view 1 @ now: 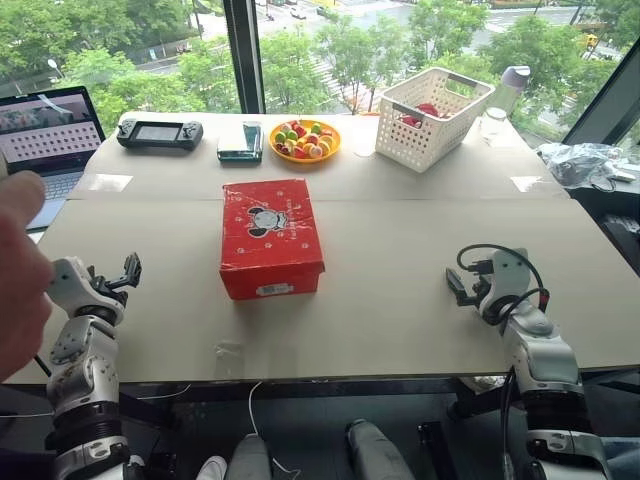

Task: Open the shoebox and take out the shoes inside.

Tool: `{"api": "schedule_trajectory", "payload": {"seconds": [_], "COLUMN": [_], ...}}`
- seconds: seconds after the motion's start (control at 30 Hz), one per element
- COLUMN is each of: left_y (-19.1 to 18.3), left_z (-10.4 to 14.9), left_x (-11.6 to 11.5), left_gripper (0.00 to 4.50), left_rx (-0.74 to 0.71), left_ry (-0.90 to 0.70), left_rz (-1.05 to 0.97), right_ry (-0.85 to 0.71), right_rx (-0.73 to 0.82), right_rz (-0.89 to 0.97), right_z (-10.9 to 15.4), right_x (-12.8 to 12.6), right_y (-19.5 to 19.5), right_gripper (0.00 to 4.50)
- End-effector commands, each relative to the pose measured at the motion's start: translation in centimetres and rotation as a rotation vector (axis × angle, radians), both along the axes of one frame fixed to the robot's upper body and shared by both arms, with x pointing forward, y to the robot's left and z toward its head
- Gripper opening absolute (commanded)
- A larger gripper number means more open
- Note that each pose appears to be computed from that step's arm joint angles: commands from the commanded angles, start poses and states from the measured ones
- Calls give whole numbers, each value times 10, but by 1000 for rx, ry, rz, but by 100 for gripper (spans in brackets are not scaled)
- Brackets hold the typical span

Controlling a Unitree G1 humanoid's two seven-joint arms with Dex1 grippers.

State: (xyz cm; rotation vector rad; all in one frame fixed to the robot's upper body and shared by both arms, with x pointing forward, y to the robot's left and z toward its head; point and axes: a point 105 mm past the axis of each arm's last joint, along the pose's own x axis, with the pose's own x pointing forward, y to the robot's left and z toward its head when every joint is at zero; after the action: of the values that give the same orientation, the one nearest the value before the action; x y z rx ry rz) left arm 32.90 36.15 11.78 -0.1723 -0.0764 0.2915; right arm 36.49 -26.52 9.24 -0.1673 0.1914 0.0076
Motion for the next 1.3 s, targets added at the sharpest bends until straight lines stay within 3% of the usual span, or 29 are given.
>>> {"api": "schedule_trajectory", "payload": {"seconds": [0.03, 0.17, 0.3, 0.5, 0.63, 0.67, 0.8, 0.9, 1.07, 1.13, 1.3], "left_y": [-2, -16, -49, -63, -63, -62, -60, -63, -68, -68, -75], "left_z": [5, 0, 17, 36, 53, 57, 59, 56, 53, 53, 44], "left_x": [4, 13, 10, -16, -25, -25, -20, -17, -16, -15, 0], "left_gripper": [447, 447, 447, 447, 447, 450, 349, 228, 67, 2, 2], "left_rx": [31, 85, 232, 447, 506, 517, 510, 509, 502, 507, 538], "left_ry": [-6, 35, 59, 201, 248, 253, 238, 236, 230, 227, 247], "left_rz": [-15, -154, -512, -892, -1011, -1026, -1020, -1018, -1027, -1020, -978], "right_ry": [-43, -58, -33, 91, 152, 150, 162, 170, 168, 164, 147], "right_rx": [-9, -38, -35, -59, -76, -78, -97, -103, -138, -146, -147], "right_rz": [-8, 29, 261, 623, 899, 936, 949, 938, 896, 894, 871], "right_z": [12, 20, 35, 50, 60, 63, 57, 52, 48, 48, 44], "right_x": [2, 5, 3, -26, -59, -62, -57, -53, -43, -39, -18], "right_y": [-4, -1, 29, 70, 103, 108, 112, 113, 109, 109, 125], "right_gripper": [450, 450, 450, 450, 450, 408, 292, 181, 17, 0, 0]}}
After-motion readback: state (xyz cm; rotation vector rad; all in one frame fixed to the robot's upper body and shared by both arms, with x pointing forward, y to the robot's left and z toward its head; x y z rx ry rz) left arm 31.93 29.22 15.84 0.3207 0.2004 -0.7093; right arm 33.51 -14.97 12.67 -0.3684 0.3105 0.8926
